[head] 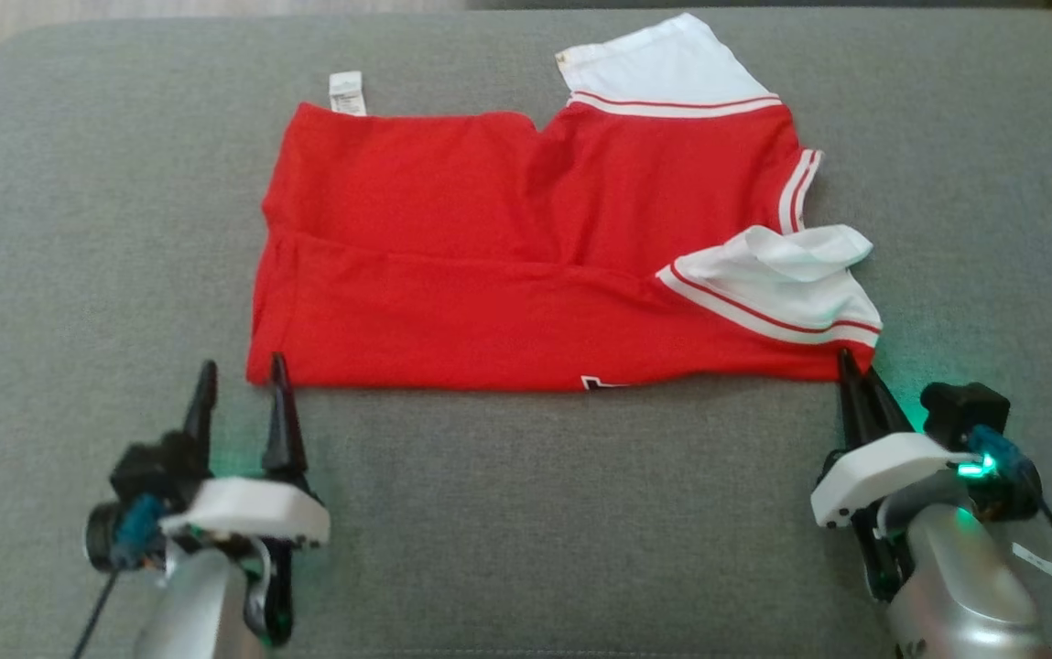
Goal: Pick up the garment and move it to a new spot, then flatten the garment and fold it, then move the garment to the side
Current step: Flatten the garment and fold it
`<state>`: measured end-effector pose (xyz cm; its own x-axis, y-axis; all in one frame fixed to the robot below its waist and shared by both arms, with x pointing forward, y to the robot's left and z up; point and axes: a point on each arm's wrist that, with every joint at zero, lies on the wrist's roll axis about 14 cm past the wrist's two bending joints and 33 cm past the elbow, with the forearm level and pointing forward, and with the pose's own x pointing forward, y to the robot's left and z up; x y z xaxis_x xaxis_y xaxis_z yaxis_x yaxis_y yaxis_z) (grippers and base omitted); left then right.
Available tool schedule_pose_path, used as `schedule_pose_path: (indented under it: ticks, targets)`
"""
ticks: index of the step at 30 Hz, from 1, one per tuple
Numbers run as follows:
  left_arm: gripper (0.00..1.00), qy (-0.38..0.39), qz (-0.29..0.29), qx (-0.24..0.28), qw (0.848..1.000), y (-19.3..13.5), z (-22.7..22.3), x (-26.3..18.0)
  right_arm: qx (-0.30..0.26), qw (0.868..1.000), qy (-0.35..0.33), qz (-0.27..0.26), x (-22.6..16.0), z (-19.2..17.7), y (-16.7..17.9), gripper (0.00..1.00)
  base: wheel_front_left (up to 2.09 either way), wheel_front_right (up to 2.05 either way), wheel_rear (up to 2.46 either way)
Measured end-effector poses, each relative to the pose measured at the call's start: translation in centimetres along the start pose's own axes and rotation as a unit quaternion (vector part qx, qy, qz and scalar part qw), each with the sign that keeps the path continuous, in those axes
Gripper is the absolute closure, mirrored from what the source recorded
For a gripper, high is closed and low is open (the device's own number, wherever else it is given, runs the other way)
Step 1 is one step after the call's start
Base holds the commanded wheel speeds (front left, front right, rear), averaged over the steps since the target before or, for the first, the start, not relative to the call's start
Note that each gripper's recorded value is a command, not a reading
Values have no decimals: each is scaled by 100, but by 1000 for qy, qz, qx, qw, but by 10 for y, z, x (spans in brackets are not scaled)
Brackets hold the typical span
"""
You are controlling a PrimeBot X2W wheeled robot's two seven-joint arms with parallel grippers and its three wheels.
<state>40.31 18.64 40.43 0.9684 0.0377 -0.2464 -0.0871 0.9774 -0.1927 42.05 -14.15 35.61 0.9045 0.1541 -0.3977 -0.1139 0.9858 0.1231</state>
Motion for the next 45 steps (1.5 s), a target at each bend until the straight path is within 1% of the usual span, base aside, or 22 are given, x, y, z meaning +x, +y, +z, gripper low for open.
schedule_pose_path:
  ticks: [4,8,9,10,11,15,18,22,24,28,33,34,35,36,37,39,42,45]
  targets:
    - [0,17,-5,0,1000,0,-6,16,-4,1000,-4,5,2,1,1,100,0,0,0]
    - [0,62,-5,-1,998,2,-32,23,-3,1000,-10,7,5,4,1,100,0,0,0]
    - [0,62,-5,-1,998,2,-32,23,-3,1000,-10,7,5,4,1,100,0,0,0]
    - [51,74,-4,-1,997,2,-38,24,-1,1000,-13,7,6,6,0,100,0,0,0]
    - [100,79,-8,-2,997,0,-42,26,-1,1000,-16,6,7,8,-1,100,0,0,0]
    - [100,77,-19,-2,997,-6,-39,30,5,1000,-26,2,6,14,-3,100,0,0,0]
    - [100,63,-13,-10,998,-3,-31,28,8,999,-40,0,4,24,-4,100,0,0,0]
    - [100,56,-13,-4,998,0,-28,10,20,998,-63,-6,-6,38,-5,100,0,0,0]
    - [100,60,-10,-7,998,2,-33,-4,25,998,-61,-9,-18,33,-6,100,0,0,0]
    - [100,69,-1,-17,997,7,-45,-35,38,998,-47,-15,-48,12,-6,100,0,0,0]
    - [100,85,3,-24,996,5,-62,-65,58,997,-40,-27,-79,-7,-10,100,0,0,0]
    - [83,86,5,-26,996,4,-64,-68,62,997,-40,-31,-84,-10,-11,89,0,0,0]
    - [16,88,5,-26,996,3,-65,-70,66,996,-39,-35,-88,-13,-13,0,0,0,0]
    - [0,88,4,-26,996,2,-65,-70,69,996,-38,-39,-90,-15,-16,0,0,0,0]
    - [0,86,14,-20,996,5,-64,-68,71,995,-44,-46,-90,-12,-20,0,0,0,0]
    - [0,81,15,-12,997,6,-59,-62,71,995,-55,-50,-87,-4,-24,0,0,0,0]
    - [0,65,-1,20,998,3,-44,-41,61,994,-73,-45,-75,13,-23,0,0,0,0]
    - [0,43,-26,54,997,4,-14,-7,49,994,-94,-30,-57,35,-17,0,0,0,0]
